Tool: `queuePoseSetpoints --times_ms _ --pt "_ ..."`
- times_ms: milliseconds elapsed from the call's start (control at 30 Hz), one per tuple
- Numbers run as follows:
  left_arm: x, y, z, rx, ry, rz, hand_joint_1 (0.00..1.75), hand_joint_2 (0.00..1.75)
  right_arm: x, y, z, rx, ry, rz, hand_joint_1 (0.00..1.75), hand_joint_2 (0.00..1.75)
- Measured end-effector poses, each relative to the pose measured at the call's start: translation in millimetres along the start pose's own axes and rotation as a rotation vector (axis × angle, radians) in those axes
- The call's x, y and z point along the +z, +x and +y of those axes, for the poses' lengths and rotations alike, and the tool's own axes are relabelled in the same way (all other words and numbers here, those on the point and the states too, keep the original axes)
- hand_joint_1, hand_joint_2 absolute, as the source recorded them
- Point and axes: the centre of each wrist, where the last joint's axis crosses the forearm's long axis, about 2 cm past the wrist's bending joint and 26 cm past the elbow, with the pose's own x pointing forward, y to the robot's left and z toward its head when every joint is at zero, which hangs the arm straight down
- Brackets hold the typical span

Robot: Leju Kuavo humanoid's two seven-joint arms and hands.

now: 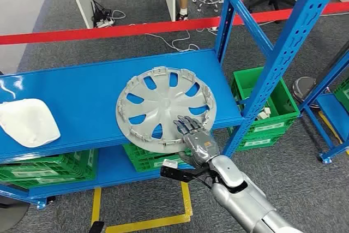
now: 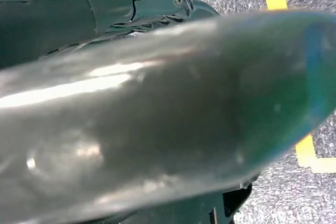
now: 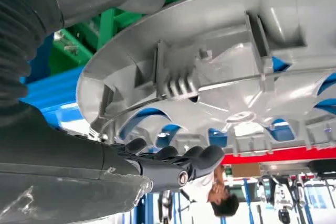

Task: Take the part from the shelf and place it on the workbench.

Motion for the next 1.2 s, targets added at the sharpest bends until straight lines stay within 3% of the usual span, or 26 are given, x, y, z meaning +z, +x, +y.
queuePoseSetpoints --times_ms 467,833,1033,1067,1167,1200 --pt "0 -1 -1 0.049 -0.013 -0.004 0.0 0.0 0 11 3 0.136 -0.001 -0.062 0.0 1.75" --pt "1 -1 -2 0.058 -0.021 0.009 0.0 0.0 -12 2 5 0.238 0.217 -0.045 0.0 1.75" --pt "1 -1 -3 0.063 -0.024 0.013 0.0 0.0 -20 -4 3 0.263 0.263 -0.042 0.01 1.75" --pt "1 -1 -3 0.064 -0.024 0.013 0.0 0.0 -21 -4 3 0.262 0.265 -0.041 0.23 1.75" --pt "1 -1 -3 0.068 -0.023 0.014 0.0 0.0 -23 -5 2 0.247 0.276 -0.035 1.5 1.75" --pt "1 -1 -3 0.07 -0.023 0.015 0.0 0.0 -24 -5 1 0.241 0.281 -0.032 1.71 1.75"
